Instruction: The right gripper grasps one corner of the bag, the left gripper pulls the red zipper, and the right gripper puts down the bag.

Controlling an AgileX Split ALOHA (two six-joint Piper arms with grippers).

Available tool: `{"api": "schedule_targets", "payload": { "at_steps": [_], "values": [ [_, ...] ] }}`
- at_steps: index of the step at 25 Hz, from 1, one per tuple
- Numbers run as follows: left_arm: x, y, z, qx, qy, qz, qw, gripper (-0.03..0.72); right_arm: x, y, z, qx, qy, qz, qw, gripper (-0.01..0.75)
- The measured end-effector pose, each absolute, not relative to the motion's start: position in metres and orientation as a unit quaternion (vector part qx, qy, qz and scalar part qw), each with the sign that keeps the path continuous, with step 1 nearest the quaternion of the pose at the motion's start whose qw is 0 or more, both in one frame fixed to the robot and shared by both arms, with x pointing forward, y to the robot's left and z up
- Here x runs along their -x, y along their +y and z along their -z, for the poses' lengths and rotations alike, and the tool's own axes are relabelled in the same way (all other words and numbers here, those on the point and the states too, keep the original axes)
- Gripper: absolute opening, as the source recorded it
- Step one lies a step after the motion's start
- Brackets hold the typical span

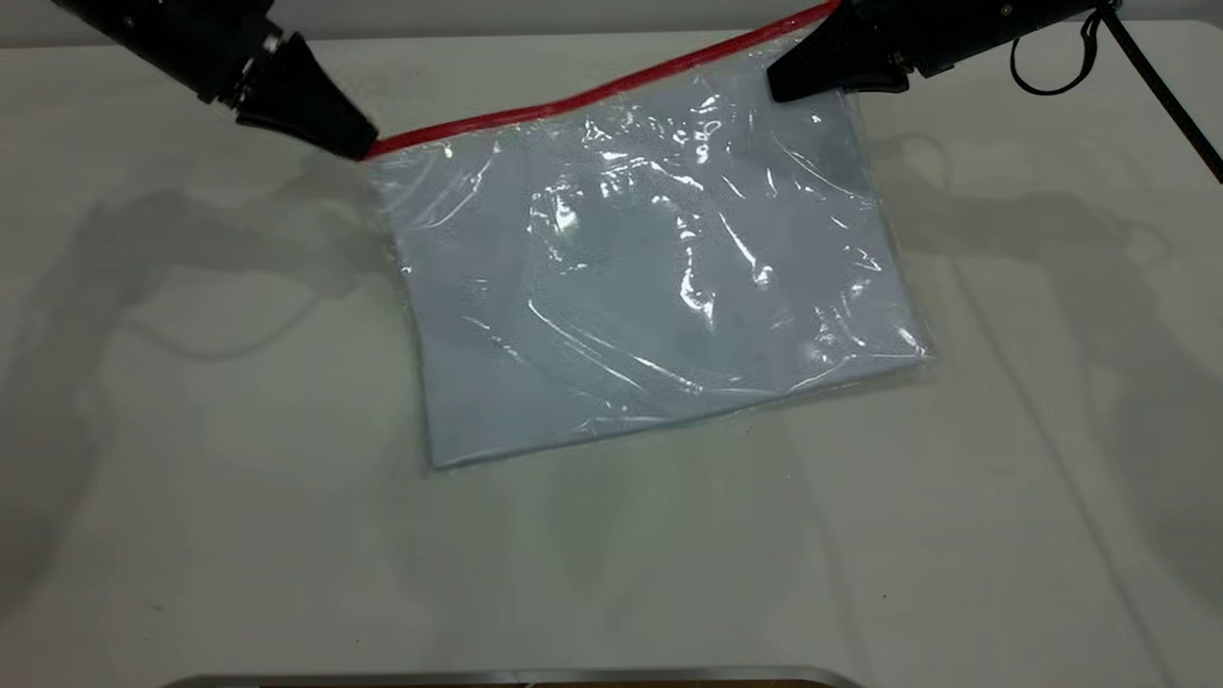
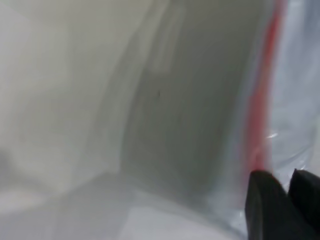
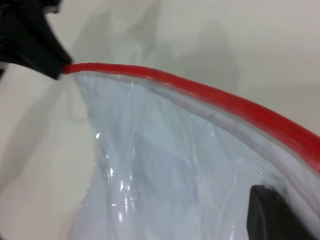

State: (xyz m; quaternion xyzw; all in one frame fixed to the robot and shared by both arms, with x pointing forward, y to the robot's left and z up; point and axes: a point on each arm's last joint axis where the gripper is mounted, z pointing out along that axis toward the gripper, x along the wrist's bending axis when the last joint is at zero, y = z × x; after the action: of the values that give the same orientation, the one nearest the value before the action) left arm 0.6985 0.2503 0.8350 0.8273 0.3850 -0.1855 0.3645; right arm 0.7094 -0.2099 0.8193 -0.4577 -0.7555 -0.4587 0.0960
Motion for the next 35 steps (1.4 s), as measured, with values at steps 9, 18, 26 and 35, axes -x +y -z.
{"api": "schedule_targets", "payload": {
  "at_steps": [9, 18, 26, 35],
  "values": [
    [-0.7, 0.239, -0.94, -0.798, 0.346, 0.152, 0.47, 0.47, -0.726, -0.243, -0.8, 0.523, -0.784, 0.327, -0.074, 0.523],
    [-0.651, 0.237, -1.106, -0.809, 0.272, 0.017, 0.521, 0.473, -0.717, -0.263, -0.84, 0.568, -0.79, 0.22, -0.067, 0.565],
    [-0.591, 0.241, -1.189, -0.818, 0.28, -0.059, 0.498, 0.448, -0.679, -0.254, -0.923, 0.58, -0.796, 0.165, 0.061, 0.518],
    [-0.531, 0.251, -1.239, -0.797, 0.383, -0.105, 0.455, 0.428, -0.651, -0.23, -1.0, 0.581, -0.781, 0.201, 0.106, 0.482]
  ]
}}
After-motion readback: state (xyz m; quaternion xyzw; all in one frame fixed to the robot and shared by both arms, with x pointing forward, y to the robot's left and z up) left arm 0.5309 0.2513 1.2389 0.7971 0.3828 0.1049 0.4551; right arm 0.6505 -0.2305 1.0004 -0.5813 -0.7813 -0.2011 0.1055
